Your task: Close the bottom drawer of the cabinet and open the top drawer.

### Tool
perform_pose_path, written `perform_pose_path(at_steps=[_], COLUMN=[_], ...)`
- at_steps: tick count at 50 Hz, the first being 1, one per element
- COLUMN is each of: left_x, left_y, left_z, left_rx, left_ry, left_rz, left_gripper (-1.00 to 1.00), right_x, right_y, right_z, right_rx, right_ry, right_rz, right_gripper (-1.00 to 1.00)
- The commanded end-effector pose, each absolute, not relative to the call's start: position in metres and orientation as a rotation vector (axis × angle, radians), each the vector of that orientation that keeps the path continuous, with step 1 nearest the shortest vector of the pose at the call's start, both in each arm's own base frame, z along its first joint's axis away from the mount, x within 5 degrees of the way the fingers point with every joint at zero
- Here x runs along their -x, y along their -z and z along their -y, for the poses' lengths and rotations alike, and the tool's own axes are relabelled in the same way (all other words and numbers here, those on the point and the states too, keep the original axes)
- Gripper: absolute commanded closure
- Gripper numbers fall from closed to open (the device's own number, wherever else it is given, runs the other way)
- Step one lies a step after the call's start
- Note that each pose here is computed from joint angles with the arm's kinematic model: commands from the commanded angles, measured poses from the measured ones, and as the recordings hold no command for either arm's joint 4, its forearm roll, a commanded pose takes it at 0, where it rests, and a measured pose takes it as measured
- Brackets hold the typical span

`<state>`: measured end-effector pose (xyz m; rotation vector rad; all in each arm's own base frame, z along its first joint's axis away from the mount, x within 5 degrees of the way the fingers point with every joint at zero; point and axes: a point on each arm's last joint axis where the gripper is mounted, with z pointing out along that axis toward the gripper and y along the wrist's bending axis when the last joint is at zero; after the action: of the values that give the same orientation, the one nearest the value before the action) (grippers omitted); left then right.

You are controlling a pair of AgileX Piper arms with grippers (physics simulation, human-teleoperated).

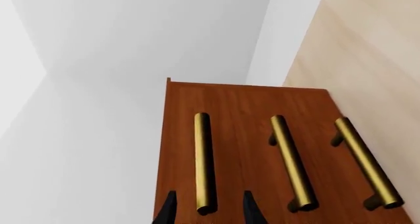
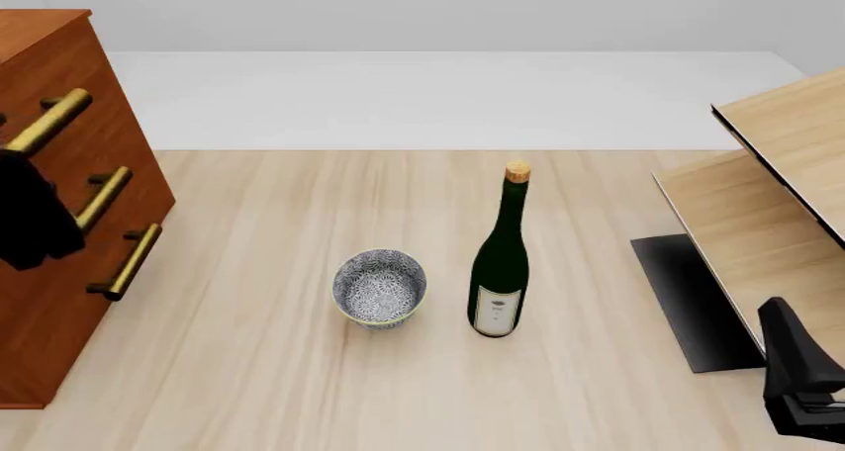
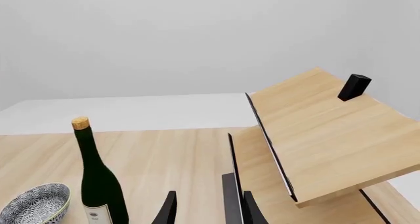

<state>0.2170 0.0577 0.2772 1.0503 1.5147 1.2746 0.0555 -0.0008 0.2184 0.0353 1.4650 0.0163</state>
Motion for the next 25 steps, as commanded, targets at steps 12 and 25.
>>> perform_pose_path(at_steps=[12,25], left_x=[-0.226,-0.228], left_y=[-0.275,-0.268], left_z=[-0.072,-0.075], left_rx=[-1.022,-1.033], left_ry=[-1.307,-1.311], left_rz=[-1.549,-1.566], left_gripper=[-1.00,-1.00], right_x=[-0.056,-0.056], right_y=[-0.218,-0.218], right_z=[0.001,0.001], right_rx=[-0.037,-0.037], right_ry=[-0.014,-0.013], right_rz=[-1.465,-1.465], right_gripper=[-1.00,-1.00])
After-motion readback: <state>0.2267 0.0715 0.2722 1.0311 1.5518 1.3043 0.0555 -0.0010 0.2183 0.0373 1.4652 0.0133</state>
